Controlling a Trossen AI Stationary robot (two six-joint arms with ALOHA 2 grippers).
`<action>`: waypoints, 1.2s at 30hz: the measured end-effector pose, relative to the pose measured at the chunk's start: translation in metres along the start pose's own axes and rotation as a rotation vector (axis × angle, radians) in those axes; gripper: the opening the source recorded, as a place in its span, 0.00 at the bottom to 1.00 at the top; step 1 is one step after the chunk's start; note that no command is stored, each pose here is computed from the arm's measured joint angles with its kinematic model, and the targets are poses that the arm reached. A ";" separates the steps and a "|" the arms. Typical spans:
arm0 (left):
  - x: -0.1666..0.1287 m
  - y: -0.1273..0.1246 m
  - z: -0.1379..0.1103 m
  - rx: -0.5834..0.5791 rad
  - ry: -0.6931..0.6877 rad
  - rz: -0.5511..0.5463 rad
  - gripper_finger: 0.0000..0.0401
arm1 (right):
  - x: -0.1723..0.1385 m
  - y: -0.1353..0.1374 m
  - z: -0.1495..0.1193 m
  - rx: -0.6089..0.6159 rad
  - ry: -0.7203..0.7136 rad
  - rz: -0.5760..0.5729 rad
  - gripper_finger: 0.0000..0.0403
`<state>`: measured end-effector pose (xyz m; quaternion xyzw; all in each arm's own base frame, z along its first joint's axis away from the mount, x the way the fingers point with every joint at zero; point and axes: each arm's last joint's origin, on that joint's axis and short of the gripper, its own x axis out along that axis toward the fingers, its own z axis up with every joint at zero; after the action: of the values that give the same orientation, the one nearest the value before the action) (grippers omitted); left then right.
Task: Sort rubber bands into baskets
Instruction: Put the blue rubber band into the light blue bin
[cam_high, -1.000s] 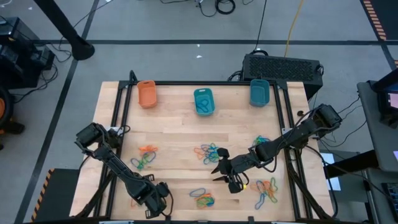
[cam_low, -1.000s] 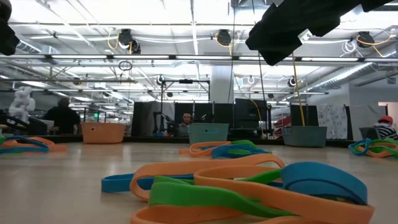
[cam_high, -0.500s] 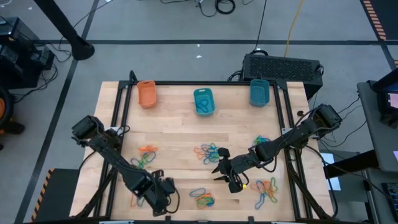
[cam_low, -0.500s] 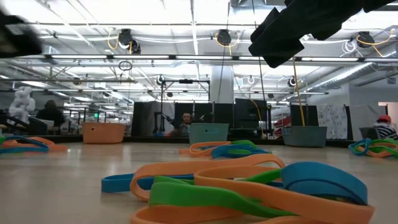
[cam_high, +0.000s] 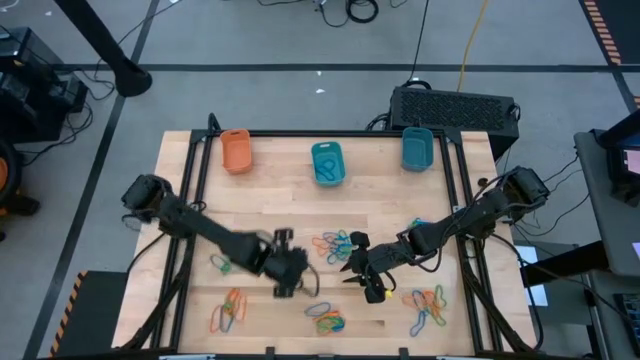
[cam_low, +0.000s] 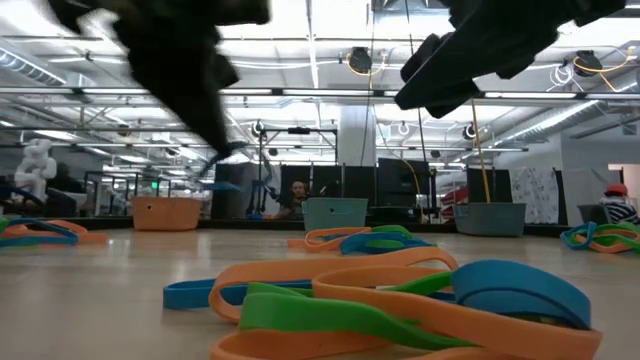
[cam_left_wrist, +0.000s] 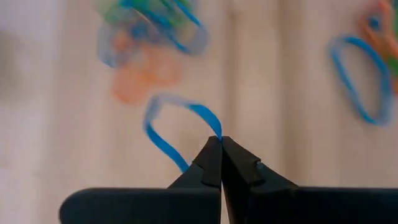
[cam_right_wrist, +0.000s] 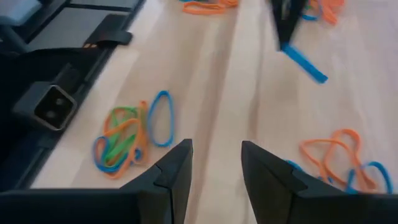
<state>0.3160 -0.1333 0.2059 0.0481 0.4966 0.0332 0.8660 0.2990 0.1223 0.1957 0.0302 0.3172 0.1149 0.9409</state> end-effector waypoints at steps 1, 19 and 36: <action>-0.001 0.011 0.005 0.009 -0.020 0.011 0.00 | 0.000 -0.004 0.000 0.002 0.004 -0.016 0.32; -0.010 0.233 0.035 -0.175 -0.349 0.106 0.00 | -0.050 -0.071 0.022 -0.019 -0.011 -0.295 0.32; 0.046 0.299 0.018 -0.476 -0.414 0.031 0.00 | -0.056 -0.092 0.015 -0.017 0.054 -0.682 0.32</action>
<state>0.3519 0.1680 0.2104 -0.1426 0.2873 0.1510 0.9350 0.2830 0.0198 0.2290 -0.0886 0.3327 -0.2031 0.9166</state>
